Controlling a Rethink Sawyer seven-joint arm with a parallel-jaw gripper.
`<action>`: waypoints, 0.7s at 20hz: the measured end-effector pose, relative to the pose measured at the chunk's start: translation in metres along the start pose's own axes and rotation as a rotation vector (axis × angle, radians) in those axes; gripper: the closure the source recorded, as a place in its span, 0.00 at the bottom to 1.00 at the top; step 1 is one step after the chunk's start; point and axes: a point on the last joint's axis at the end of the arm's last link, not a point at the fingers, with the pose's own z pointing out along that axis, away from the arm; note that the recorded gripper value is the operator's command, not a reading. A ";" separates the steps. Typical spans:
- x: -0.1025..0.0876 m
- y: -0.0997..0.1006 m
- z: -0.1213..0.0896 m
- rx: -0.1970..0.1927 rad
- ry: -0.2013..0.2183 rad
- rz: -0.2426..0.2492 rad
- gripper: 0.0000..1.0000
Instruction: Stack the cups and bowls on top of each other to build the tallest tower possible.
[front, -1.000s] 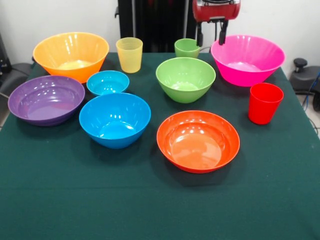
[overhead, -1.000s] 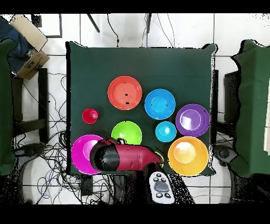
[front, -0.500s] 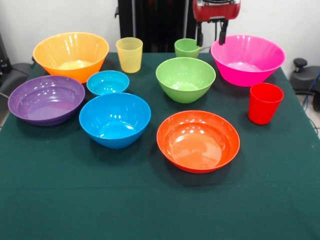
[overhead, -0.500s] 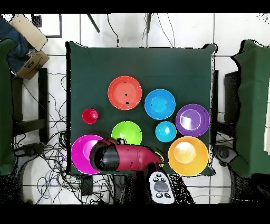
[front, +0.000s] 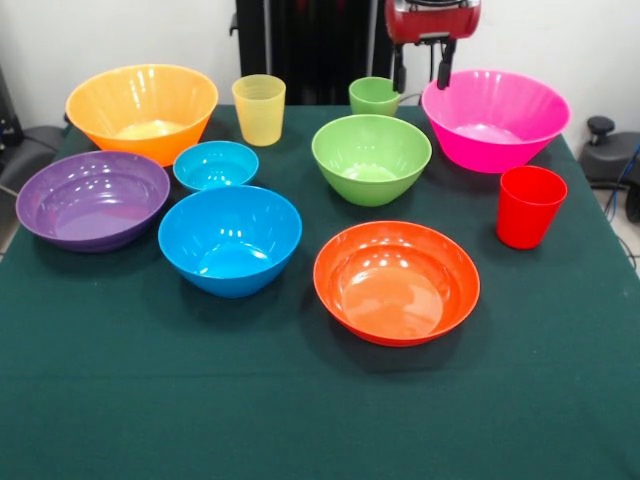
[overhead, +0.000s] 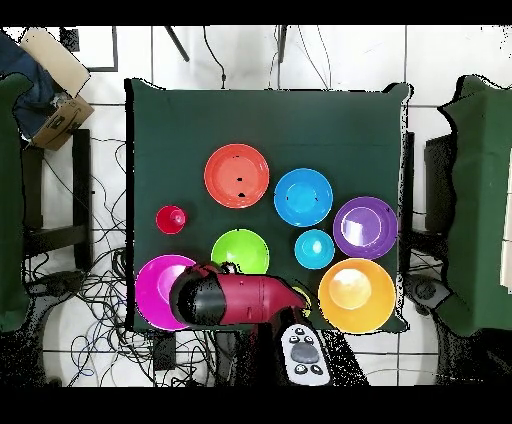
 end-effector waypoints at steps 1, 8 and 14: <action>0.000 0.001 0.000 0.000 0.000 -0.002 0.00; -0.014 0.003 -0.004 0.002 0.012 -0.014 0.00; -0.043 0.000 -0.015 0.005 0.026 -0.018 0.00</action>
